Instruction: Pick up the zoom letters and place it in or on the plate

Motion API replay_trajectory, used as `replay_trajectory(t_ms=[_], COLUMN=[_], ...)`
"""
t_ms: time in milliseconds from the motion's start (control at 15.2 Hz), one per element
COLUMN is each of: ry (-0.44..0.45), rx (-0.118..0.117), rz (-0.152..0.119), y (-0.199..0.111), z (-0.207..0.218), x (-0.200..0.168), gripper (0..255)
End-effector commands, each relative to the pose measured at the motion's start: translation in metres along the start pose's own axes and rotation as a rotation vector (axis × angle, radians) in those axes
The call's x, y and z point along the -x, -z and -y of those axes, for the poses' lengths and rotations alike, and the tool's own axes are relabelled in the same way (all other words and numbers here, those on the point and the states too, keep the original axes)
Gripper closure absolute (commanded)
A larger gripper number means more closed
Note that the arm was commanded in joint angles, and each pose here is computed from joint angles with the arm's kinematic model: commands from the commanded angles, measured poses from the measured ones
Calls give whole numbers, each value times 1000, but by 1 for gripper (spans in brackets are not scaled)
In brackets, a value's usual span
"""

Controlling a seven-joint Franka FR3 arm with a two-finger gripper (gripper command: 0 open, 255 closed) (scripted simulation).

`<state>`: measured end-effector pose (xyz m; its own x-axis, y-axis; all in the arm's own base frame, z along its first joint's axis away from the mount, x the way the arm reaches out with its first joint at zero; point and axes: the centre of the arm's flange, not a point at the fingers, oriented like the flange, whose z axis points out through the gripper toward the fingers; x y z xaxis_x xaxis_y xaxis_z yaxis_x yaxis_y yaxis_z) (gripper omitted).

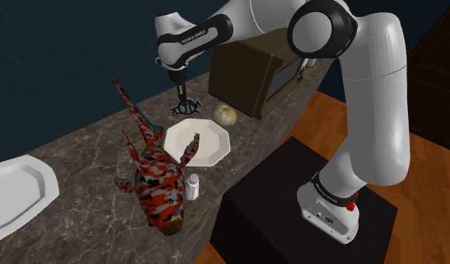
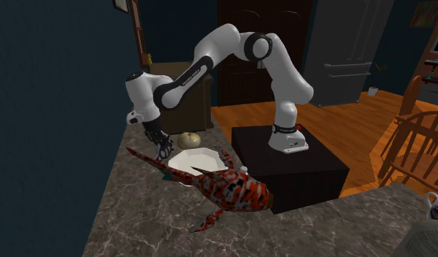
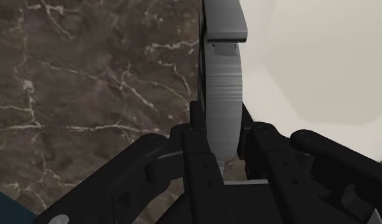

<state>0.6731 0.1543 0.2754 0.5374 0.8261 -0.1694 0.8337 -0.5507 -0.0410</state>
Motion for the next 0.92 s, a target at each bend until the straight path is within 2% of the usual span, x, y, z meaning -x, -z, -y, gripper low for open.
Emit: replay_trajectory(t_ms=[0, 660, 858], ry=[0, 0, 0], rx=[0, 0, 0], rz=[0, 0, 0], y=[10, 57, 59], z=[0, 2, 40], x=[2, 10, 21], gripper=[255, 255, 255])
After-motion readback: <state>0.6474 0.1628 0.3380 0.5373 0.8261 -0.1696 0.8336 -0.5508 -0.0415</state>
